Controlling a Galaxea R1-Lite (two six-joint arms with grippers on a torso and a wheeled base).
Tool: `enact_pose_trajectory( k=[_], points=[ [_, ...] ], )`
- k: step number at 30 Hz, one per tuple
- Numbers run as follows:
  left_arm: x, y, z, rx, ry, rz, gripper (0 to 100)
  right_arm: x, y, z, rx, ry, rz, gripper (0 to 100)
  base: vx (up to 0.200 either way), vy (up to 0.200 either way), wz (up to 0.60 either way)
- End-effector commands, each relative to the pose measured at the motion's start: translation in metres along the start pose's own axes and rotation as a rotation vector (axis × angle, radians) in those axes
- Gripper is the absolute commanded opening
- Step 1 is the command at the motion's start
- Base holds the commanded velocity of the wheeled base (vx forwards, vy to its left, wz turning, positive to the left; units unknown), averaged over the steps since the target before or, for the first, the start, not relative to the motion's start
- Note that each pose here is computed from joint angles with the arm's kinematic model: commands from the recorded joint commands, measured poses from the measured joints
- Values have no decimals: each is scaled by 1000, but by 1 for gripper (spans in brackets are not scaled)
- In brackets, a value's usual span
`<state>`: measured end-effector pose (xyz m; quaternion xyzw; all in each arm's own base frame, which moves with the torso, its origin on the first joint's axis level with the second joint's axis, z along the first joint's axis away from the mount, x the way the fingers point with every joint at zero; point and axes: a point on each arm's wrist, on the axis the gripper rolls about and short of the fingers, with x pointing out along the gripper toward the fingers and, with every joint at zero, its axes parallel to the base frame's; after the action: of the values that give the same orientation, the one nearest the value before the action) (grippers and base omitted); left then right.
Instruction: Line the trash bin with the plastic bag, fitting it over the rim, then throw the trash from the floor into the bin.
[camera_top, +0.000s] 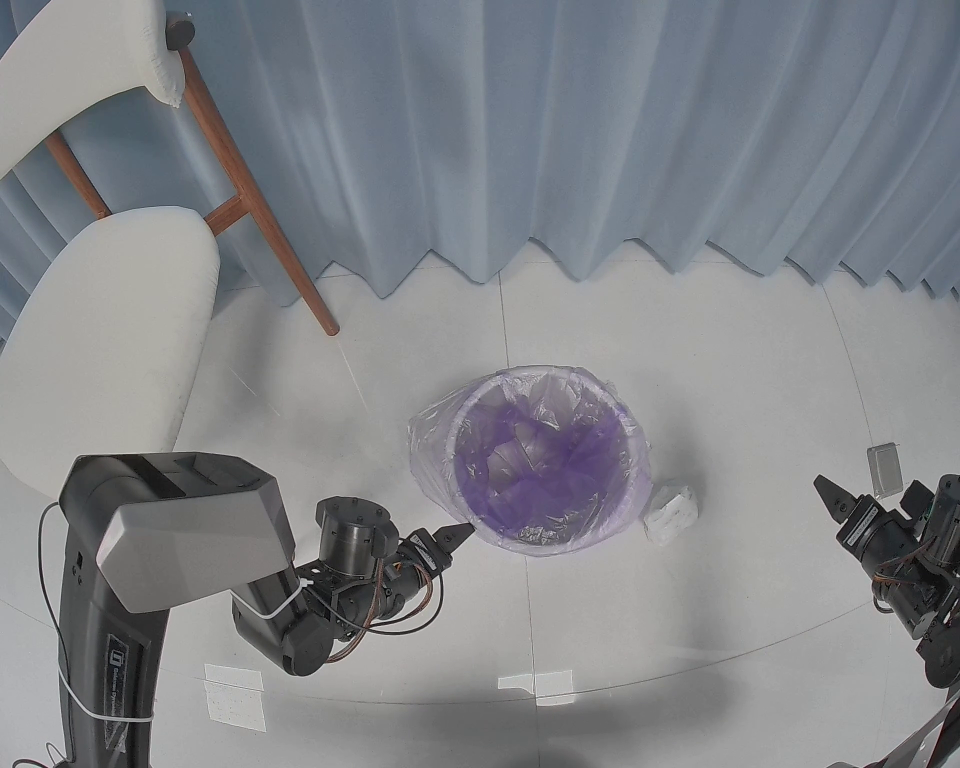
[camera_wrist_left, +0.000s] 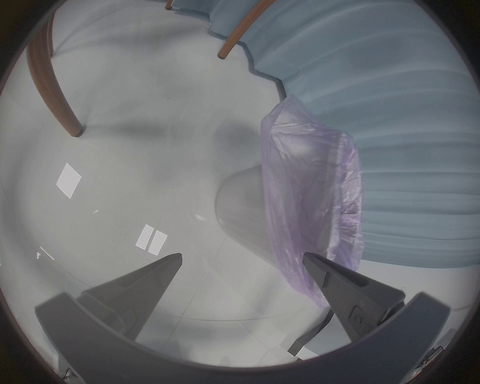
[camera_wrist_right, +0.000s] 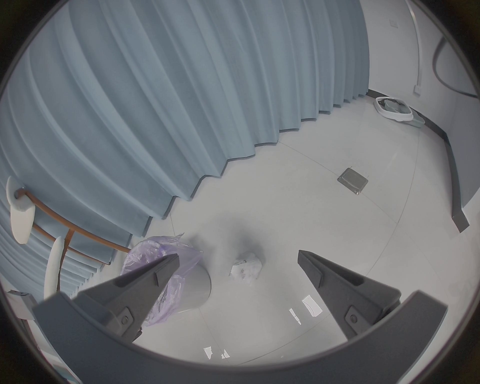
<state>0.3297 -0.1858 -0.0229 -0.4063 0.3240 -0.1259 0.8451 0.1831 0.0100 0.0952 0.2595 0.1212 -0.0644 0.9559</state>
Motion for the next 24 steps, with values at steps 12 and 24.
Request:
enact_pose_trajectory(
  k=[12, 24],
  points=[
    [27, -12, 7, 12, 21, 34, 100, -2, -2, -4, -4, 16, -18, 100, 0, 0, 0],
    [-25, -31, 24, 30, 46, 64, 100, 11, 12, -28, -141, 165, 36, 100, 0, 0, 0]
  ],
)
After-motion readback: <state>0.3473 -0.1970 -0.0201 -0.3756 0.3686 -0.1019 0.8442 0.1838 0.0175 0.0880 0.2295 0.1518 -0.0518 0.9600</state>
